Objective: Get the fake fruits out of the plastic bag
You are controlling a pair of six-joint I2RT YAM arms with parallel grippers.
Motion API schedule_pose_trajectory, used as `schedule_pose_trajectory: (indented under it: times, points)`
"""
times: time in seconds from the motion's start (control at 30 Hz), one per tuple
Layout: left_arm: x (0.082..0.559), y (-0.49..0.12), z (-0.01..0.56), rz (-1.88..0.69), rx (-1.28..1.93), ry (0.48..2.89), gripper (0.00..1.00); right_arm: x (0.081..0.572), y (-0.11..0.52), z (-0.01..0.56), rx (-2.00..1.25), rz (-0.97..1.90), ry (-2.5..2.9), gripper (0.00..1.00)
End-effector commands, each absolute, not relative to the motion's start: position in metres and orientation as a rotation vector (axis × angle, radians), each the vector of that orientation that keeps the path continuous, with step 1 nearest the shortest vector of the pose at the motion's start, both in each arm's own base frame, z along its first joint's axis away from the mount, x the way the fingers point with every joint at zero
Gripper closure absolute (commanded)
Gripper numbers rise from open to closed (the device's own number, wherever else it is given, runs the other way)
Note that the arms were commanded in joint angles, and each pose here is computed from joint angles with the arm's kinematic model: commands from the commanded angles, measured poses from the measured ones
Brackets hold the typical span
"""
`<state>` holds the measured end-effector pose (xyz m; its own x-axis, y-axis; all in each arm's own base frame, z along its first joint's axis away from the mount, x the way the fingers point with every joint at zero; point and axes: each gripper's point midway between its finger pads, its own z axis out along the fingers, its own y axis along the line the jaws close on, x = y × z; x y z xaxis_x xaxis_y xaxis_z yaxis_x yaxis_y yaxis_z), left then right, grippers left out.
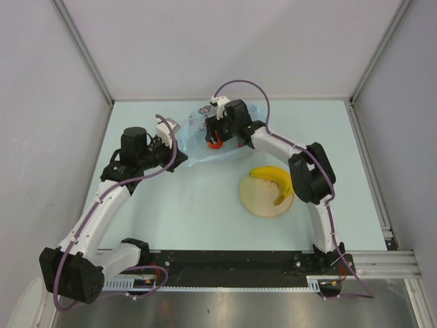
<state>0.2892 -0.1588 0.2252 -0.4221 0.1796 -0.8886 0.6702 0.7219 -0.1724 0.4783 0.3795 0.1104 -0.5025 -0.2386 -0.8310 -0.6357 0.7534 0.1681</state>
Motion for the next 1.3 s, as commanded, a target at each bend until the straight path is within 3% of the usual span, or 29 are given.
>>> schedule_pose_trajectory:
  times: [0.0, 0.17, 0.3, 0.67, 1.0, 1.27]
  points:
    - [0.301, -0.159, 0.239, -0.637, 0.614, 1.916, 1.00, 0.421, 0.395, 0.229, -0.790, 0.861, 1.851, 0.80]
    - [0.302, -0.160, 0.231, -0.656, 0.583, 1.932, 1.00, 0.360, 0.386, 0.312, -0.862, 1.077, 1.675, 0.80]
    - [0.310, -0.161, 0.235, -0.655, 0.574, 1.925, 0.99, 0.319, 0.366, 0.328, -1.007, 1.124, 1.618, 0.80]
    - [0.324, -0.160, 0.239, -0.626, 0.575, 1.929, 1.00, 0.232, 0.280, 0.212, -1.295, 0.968, 1.795, 0.80]
    - [0.324, -0.153, 0.224, -0.565, 0.622, 1.967, 1.00, 0.244, 0.235, 0.134, -1.226, 1.016, 2.008, 0.80]
    - [0.326, -0.147, 0.213, -0.506, 0.656, 1.995, 1.00, 0.253, 0.237, 0.099, -1.215, 1.106, 2.061, 0.80]
